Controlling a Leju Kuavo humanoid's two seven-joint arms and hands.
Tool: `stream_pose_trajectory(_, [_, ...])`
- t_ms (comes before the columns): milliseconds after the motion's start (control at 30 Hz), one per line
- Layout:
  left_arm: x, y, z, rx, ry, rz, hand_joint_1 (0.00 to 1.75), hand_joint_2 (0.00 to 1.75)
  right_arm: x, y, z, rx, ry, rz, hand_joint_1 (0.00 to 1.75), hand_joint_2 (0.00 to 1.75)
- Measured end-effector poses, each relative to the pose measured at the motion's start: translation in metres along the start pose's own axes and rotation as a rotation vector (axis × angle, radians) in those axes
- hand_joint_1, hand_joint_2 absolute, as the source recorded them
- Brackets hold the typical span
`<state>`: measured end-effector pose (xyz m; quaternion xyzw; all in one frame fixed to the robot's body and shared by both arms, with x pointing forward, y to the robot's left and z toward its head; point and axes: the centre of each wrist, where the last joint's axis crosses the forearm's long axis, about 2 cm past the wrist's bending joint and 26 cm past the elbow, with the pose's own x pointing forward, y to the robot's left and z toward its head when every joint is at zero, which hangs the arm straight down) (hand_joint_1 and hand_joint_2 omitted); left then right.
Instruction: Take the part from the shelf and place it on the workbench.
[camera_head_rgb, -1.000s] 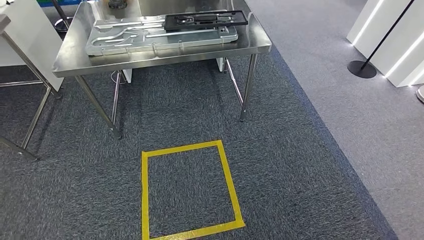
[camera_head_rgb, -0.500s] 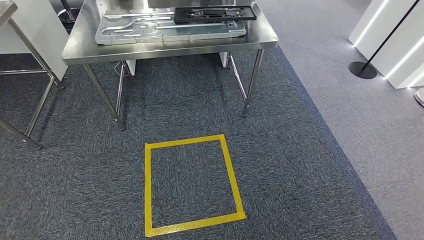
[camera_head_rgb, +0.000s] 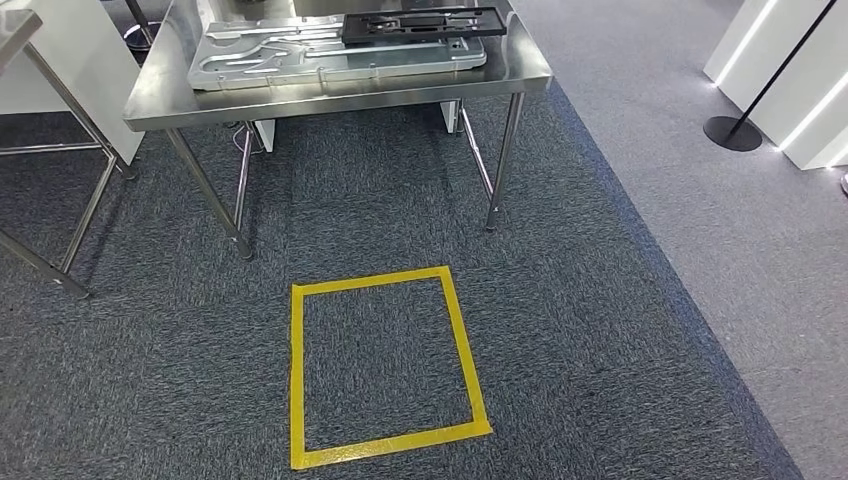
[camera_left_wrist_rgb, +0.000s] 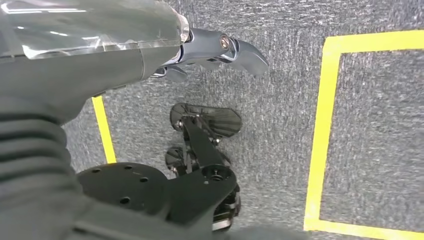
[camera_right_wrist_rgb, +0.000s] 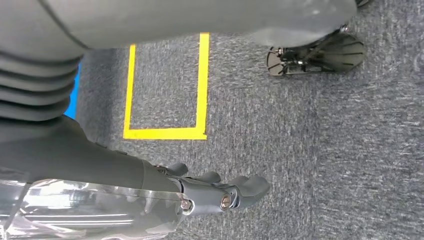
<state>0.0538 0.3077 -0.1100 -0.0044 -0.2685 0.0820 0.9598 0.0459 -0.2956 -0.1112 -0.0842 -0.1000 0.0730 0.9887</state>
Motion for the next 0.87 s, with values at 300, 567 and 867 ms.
stream_pose_trajectory(300, [-0.008, 0.001, 0.003, 0.021, 0.048, 0.052, 0.00, 1.75, -0.007, 0.000, 0.001, -0.002, 0.005, -0.033, 0.00, 1.75])
stream_pose_trajectory(567, [-0.015, 0.002, 0.007, 0.033, 0.096, 0.029, 0.00, 0.00, -0.013, 0.000, 0.001, -0.002, 0.001, -0.070, 0.00, 0.00])
stream_pose_trajectory(867, [-0.021, 0.004, 0.010, 0.038, 0.141, -0.009, 0.00, 0.00, -0.017, 0.002, 0.002, 0.013, -0.011, -0.103, 0.00, 0.00])
